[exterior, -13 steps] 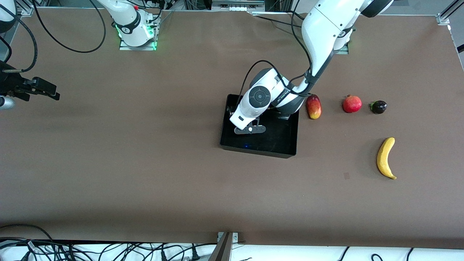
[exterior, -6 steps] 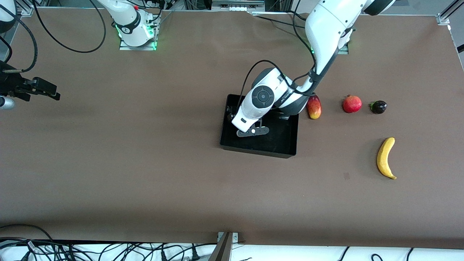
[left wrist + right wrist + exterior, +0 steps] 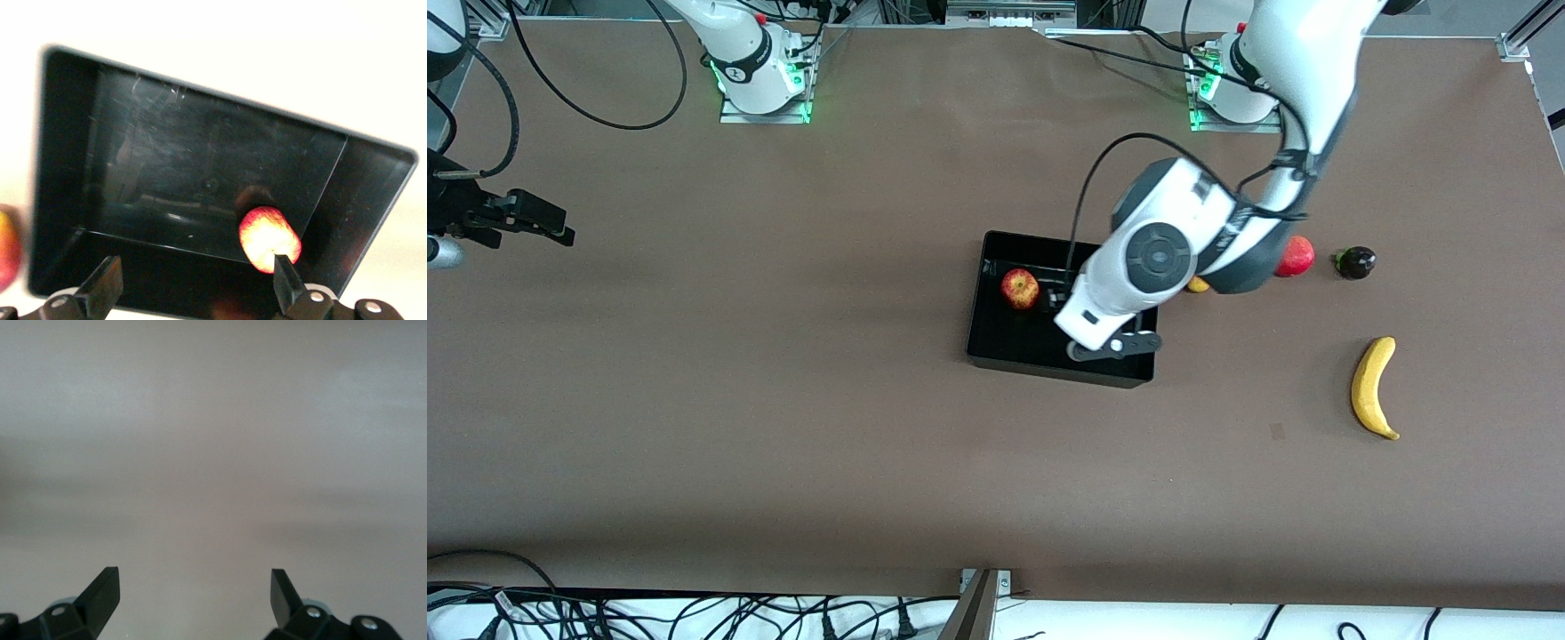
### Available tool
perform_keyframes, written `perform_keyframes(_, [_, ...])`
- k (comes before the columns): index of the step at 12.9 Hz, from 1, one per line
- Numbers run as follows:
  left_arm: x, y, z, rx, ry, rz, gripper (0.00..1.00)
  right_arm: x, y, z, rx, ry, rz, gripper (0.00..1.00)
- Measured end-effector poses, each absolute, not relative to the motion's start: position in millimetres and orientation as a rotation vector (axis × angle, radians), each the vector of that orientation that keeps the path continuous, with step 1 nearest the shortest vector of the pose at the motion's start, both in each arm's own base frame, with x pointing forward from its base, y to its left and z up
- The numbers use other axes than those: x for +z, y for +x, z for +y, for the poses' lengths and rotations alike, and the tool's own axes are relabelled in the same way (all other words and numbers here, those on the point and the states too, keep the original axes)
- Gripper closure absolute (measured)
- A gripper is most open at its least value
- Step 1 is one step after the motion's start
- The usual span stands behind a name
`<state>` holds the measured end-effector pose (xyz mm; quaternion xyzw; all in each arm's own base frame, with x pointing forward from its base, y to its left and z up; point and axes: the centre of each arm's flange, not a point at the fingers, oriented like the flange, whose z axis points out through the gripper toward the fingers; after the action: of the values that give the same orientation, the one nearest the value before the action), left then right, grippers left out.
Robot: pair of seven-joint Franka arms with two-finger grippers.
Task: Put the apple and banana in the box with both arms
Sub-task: 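Move the left gripper back over the yellow banana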
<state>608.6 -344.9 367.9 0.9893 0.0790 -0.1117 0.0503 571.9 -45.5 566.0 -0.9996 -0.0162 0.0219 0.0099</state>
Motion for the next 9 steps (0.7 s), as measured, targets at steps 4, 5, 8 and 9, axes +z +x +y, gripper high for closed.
perform_keyframes(4, [443.3, 624.1, -260.3, -0.338, 3.03, 0.204, 0.0, 566.1, 572.0, -45.6, 0.068, -3.121, -0.05, 0.0])
perform_keyframes(5, [460.5, 623.4, -235.7, -0.356, 3.038, 0.166, 0.0, 566.1, 572.1, -45.6, 0.068, -3.121, -0.05, 0.0])
perform_keyframes(8, [504.3, 617.1, -155.4, -0.416, 3.039, -0.017, 0.0, 566.1, 572.3, -45.6, 0.068, -3.121, -0.05, 0.0])
perform_keyframes(9, [513.3, 615.0, -128.7, -0.439, 3.033, -0.039, 0.0, 566.1, 572.3, -45.7, 0.068, -3.121, -0.05, 0.0])
